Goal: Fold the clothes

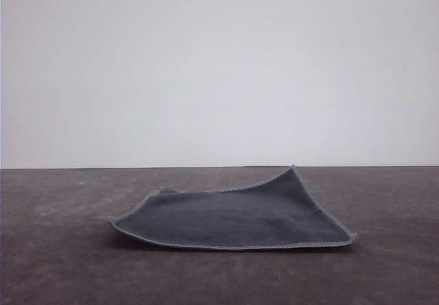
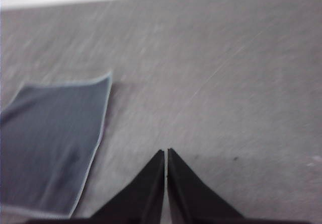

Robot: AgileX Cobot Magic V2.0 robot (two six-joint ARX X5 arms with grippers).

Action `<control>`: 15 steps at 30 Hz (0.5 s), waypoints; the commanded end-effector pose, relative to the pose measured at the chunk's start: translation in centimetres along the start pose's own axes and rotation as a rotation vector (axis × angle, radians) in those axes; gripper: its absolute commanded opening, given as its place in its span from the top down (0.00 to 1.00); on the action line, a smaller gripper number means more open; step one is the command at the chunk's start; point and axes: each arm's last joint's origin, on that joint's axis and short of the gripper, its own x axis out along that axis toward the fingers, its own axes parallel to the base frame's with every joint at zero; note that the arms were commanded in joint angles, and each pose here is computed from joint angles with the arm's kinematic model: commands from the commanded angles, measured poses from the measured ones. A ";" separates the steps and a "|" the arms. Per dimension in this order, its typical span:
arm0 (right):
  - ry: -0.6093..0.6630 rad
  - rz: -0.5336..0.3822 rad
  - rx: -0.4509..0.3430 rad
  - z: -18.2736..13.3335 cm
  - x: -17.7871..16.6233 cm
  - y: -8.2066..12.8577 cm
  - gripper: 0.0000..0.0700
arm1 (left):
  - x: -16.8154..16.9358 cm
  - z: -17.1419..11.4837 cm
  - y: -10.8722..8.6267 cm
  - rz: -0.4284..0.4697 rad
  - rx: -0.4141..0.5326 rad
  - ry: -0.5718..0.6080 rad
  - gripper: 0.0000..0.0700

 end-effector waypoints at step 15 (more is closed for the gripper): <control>0.136 0.283 -0.175 0.6 4.3 3.7 0.99 | 3.7 0.6 -4.5 -0.275 0.338 0.156 1.00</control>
